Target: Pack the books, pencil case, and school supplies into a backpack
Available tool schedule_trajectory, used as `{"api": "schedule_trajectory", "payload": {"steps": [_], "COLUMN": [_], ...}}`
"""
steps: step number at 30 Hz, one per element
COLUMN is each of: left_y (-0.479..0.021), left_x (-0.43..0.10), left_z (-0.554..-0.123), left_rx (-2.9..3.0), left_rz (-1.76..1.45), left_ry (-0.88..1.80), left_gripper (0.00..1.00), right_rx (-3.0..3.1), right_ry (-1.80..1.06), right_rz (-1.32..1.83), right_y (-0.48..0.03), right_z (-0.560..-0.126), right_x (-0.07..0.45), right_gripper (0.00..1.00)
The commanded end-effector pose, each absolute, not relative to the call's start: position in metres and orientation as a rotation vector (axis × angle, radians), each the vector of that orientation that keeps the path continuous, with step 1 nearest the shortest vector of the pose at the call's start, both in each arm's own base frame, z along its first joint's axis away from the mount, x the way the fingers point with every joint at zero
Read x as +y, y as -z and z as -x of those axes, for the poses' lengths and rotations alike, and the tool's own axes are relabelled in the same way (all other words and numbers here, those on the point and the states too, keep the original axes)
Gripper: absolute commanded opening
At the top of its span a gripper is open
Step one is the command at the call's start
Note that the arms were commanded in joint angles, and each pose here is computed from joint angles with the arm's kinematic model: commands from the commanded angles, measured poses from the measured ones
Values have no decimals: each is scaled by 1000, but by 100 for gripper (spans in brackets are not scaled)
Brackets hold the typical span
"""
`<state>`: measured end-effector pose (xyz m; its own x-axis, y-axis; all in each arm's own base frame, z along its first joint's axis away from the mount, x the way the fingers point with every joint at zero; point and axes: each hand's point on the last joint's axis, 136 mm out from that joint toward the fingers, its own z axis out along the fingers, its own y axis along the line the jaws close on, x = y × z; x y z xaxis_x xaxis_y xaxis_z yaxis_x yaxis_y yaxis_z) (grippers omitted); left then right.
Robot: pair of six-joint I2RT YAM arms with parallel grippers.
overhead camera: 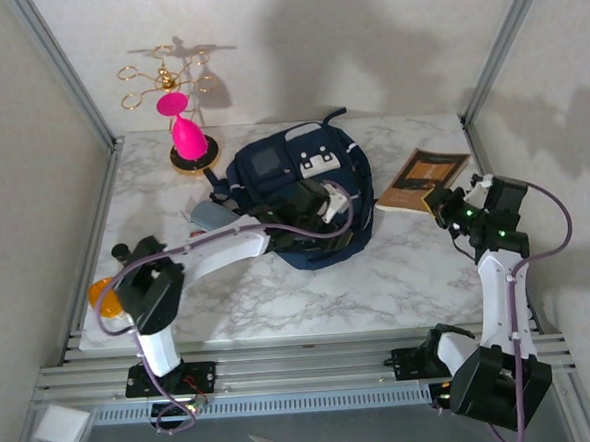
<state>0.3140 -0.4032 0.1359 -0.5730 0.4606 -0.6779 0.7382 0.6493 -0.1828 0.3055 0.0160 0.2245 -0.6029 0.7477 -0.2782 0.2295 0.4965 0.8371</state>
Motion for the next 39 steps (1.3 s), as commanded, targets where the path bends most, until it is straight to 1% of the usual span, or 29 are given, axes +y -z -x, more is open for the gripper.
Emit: {"api": "schedule_trajectory", "payload": {"steps": [1,6,11,16,21,26,31,35,39], "left_y": [-128,-100,-85,-101,-150,-225,-306,-342,-356], "left_x": [-425,-447,-451,-450,-450,-435,-413,-403,-409], "left_z": [-314,-326,-338,-354,-358,-368,-377,-384,-385], "left_rx": [2233,2269,2284,2241,2171,2089,1973,1920,1893], "left_rz": [-1099,-1142,-1164,-1126,-1071,-917,-767,-706,-702], "left_ry": [563,551,478,415,438,409,364,339,376], "left_gripper": [57,52,42,16,0,0,0,0,0], "right_rx": [2034,2027,2038,2056,2082,2100,2145,2189,2207], "right_ry": [-1038,-1038,-1038,-1025,-1013,-1103,-1221,-1363,-1475], "right_rz": [-747,-757,-756,-756,-716,-647,-570,-458,-354], "right_y": [-233,-228,-224,-218,-218,-226,-227,-222,-218], "right_z": [-309,-309,-309,-307,-302,-293,-281,-271,-268], "right_x": [7,2,2,2,6,24,58,105,149], "right_gripper": [0,0,0,0,0,0,0,0,0]}}
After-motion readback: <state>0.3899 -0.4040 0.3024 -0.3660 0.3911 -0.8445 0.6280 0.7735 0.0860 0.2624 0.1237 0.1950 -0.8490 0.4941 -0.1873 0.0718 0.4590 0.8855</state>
